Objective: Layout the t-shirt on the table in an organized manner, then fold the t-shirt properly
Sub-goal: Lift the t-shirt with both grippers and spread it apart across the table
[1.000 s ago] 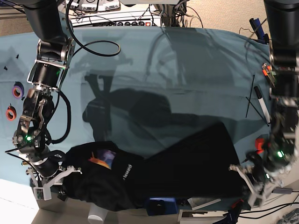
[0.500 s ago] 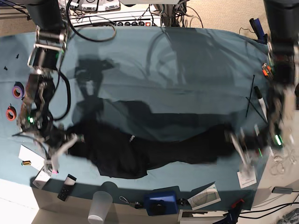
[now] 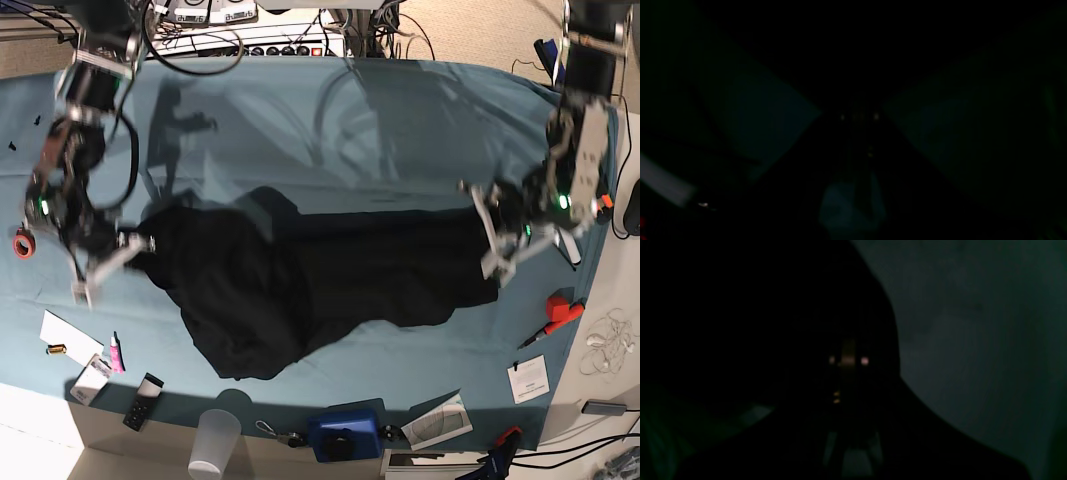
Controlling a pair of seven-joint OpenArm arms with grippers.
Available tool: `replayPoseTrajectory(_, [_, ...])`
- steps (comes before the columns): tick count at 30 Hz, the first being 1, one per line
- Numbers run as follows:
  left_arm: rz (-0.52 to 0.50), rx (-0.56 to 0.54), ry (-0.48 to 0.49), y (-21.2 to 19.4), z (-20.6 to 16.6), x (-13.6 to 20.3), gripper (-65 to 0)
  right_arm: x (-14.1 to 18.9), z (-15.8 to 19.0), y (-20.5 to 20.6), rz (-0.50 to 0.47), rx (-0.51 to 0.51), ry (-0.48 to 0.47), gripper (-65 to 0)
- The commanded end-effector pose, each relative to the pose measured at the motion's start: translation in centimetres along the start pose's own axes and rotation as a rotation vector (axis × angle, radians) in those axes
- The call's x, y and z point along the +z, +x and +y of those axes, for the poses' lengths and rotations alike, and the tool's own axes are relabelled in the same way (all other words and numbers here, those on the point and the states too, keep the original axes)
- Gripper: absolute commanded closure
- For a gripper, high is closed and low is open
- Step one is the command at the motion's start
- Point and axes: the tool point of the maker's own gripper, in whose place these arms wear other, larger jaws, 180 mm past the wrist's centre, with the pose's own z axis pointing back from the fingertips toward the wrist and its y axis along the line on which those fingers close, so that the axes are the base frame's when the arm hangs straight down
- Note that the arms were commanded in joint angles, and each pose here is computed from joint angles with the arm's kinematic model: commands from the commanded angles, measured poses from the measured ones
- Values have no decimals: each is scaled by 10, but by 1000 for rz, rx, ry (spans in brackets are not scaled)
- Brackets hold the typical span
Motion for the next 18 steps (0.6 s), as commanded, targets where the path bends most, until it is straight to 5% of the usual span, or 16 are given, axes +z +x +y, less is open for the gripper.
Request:
replayPoseTrajectory(1, [-17,-5,27,5,9,6,0,9,-6,15,-51,22,-9,0])
replayPoseTrajectory(4, [-16,-5,20,1,6,5,0,9,-5,3,-23,49,6,0])
replayPoseTrajectory(6, [-20,-6,21,2,7,5,-107,9,-3,-1,0,77,15,0])
replayPoseTrajectory(10, [-25,-8,24,5,8,6,-315,9,-2,-2,6,100,22,-208])
replayPoseTrajectory(14, [-11,-53,80,7,13,11,-322,14,8,3,-8,86,80,-235])
replayPoseTrajectory(18, [-100,-101,174,36,15,33,-322,34,18,26,-83,172,82,-234])
